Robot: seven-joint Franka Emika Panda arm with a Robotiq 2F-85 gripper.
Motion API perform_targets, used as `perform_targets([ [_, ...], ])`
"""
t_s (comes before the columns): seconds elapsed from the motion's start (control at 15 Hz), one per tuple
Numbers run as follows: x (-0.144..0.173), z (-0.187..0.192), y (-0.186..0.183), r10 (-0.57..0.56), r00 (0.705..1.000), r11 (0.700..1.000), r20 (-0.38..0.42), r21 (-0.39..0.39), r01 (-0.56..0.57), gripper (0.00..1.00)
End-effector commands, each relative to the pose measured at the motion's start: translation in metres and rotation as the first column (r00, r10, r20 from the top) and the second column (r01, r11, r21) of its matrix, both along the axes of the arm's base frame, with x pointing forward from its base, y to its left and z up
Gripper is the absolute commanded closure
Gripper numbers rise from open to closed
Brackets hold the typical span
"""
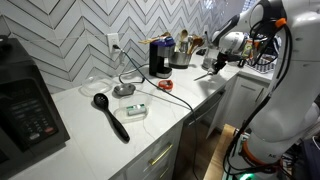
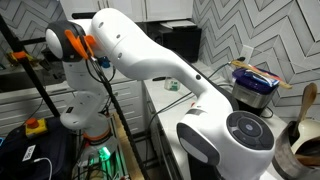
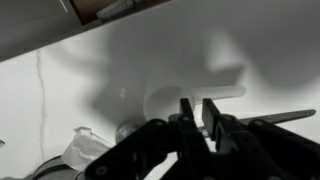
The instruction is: Move the transparent measuring cup from the left to the right
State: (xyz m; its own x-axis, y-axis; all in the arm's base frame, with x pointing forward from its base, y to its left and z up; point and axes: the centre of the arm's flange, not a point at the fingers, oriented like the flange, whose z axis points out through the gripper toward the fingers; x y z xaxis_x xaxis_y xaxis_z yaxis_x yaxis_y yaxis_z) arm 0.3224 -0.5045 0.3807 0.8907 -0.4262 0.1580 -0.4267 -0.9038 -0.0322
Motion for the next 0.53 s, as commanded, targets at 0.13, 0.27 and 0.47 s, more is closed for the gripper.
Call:
perform_targets([
  [0.13,-0.003,0.041,0.005,0.033,0.996,0.999,0.088,-0.031,-0.031,0.34],
  [0.27,-0.014,0.082,0.021,0.083,0.982,0.996,0.169,-0.040,-0.077,0.19],
  [0.47,0.002,0.088,0.015,0.102,0.983,0.994,0.153,-0.063,-0.093,0.22],
])
